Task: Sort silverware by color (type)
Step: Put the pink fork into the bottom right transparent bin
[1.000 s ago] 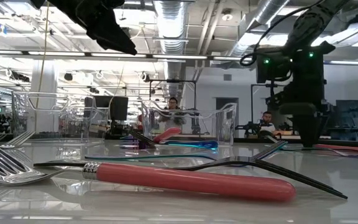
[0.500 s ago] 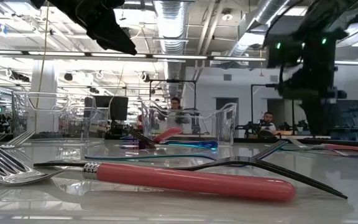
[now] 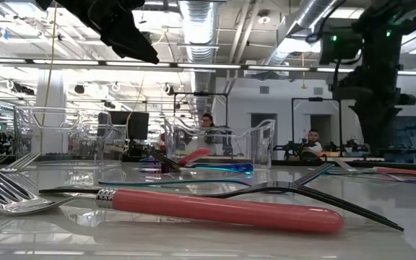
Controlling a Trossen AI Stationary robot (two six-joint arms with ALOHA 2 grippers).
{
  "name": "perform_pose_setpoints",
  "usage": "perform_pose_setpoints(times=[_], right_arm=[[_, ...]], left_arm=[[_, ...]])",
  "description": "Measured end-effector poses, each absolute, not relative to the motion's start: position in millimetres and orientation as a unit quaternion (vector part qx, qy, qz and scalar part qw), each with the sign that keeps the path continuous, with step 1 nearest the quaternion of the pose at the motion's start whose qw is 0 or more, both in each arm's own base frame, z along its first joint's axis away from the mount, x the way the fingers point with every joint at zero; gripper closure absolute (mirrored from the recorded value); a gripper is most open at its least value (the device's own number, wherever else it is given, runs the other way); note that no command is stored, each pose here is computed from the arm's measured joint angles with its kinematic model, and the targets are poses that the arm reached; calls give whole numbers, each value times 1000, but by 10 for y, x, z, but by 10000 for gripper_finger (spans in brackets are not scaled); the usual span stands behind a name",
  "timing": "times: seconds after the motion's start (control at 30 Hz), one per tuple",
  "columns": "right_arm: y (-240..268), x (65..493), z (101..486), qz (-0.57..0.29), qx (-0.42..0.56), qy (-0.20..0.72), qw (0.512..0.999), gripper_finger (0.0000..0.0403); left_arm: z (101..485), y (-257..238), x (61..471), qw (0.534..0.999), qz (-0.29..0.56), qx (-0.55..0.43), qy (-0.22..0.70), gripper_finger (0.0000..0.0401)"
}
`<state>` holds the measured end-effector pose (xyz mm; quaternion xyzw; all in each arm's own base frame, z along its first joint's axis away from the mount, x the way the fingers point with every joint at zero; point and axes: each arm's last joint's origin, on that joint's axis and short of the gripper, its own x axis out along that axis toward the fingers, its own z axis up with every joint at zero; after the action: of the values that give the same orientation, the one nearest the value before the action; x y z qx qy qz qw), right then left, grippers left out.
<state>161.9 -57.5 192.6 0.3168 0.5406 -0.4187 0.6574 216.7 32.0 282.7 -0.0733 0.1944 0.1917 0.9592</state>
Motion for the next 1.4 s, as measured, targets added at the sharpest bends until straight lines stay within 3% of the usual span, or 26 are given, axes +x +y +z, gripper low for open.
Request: perform_pose_setpoints(times=[0.23,0.4,0.57,0.8,1.03,1.4], right_arm=[[-734,1580,1666,-417,316,561,641,208],[-791,1569,1503,-399,329,564,643,185],[-776,1582,1348,-391,332,574,638,214],[-701,1645,1317,-391,310,580,643,350],[-691,1664,1515,-393,317,566,652,354],[-606,1654,2234,-398,337,502,690,347]], left_arm=[[2827,321,2167,959,192,-73,194,188],[2827,321,2167,959,192,-73,194,188],[2827,321,2167,959,193,-77,193,188],[2826,321,2167,957,195,-95,190,188],[2826,319,2168,958,193,-95,191,188],[2826,315,2169,959,185,-96,192,188]])
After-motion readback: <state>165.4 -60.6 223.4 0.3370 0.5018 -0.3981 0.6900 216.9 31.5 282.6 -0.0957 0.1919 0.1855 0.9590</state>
